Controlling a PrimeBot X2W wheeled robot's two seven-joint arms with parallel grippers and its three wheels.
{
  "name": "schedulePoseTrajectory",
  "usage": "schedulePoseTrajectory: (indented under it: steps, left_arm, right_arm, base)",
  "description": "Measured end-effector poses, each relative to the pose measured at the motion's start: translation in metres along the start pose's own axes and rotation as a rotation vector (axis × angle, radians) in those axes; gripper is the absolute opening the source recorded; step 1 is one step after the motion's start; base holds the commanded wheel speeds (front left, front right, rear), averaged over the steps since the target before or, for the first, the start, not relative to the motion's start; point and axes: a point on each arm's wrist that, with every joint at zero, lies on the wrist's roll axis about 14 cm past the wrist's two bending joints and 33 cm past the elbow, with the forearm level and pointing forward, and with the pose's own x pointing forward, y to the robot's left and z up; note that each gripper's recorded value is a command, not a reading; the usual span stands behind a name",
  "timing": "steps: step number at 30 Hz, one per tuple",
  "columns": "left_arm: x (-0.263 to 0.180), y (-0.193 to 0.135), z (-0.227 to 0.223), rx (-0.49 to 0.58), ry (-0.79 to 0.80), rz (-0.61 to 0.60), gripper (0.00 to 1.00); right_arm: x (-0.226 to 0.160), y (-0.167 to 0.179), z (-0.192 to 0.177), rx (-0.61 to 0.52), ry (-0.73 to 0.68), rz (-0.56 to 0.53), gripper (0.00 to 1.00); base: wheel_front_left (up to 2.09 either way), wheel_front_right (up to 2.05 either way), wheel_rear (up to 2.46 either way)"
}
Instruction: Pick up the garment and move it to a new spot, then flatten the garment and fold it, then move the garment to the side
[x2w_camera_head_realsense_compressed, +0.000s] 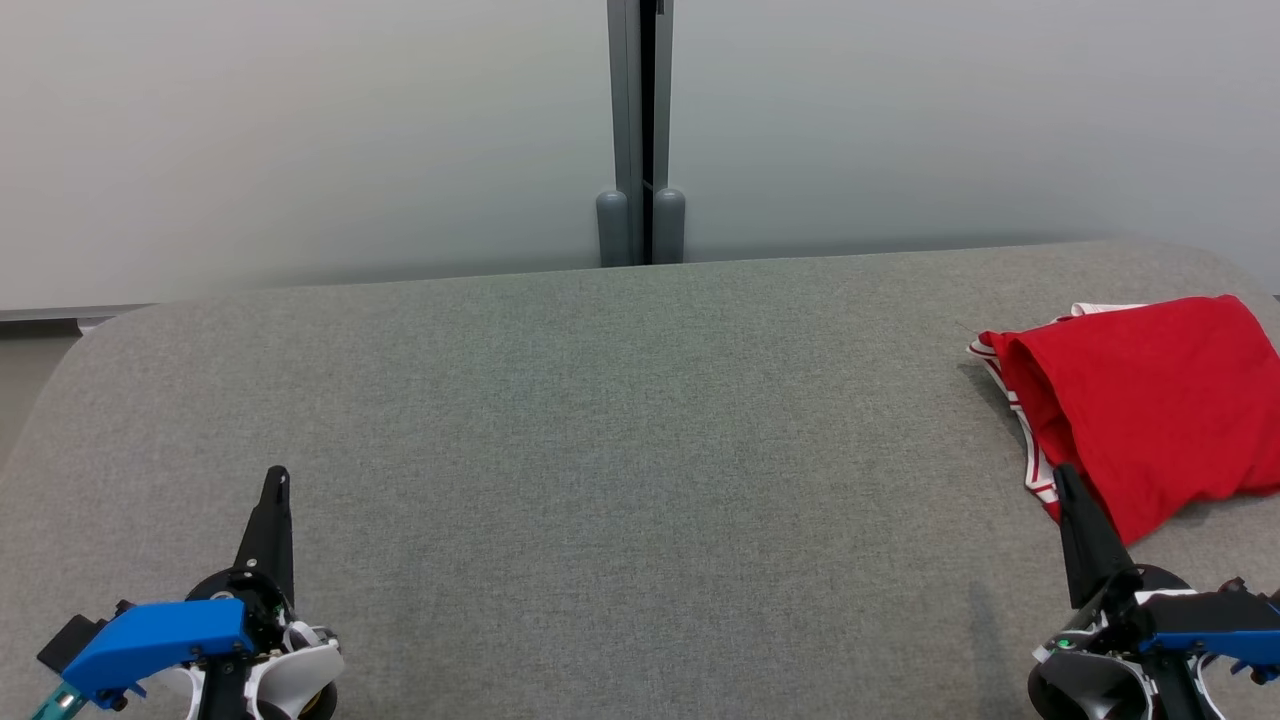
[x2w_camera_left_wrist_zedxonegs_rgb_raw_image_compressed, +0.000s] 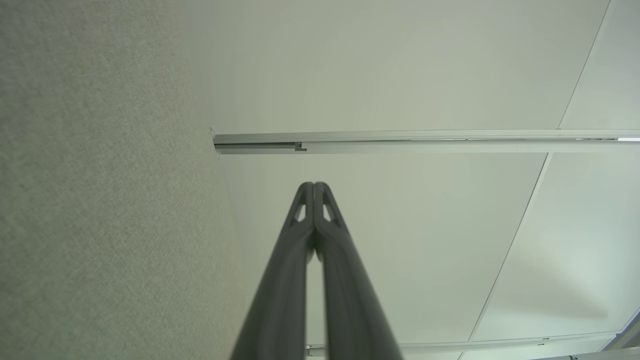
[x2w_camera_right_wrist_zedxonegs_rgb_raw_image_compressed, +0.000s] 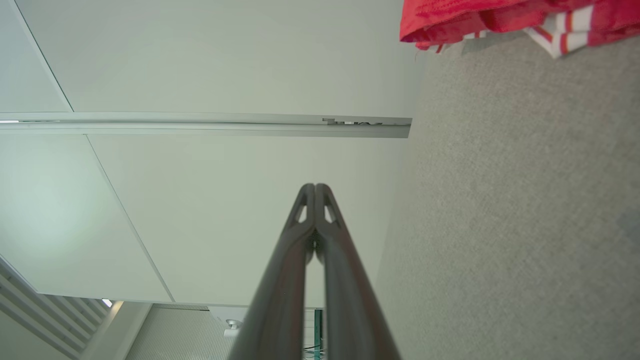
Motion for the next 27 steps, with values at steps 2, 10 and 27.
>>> schedulePoseTrajectory:
  steps: [2,10,27]
  left_arm:
    - [0.0,0.0,0.0,0.0,0.0,0.0,0.0]
    - [0.0,0.0,0.0,0.0,0.0,0.0,0.0]
    - [0.0,0.0,0.0,0.0,0.0,0.0,0.0]
  right_arm:
    - [0.0,0.0,0.0,0.0,0.0,0.0,0.0]
    - [0.0,0.0,0.0001,0.001,-0.001,0.0,0.0]
    - [-0.0001,-0.0001,0.0002,0.002,-0.001,0.0,0.0]
  base:
    - [0.0,0.0,0.0]
    - [0.0,0.0,0.0]
    - [0.0,0.0,0.0]
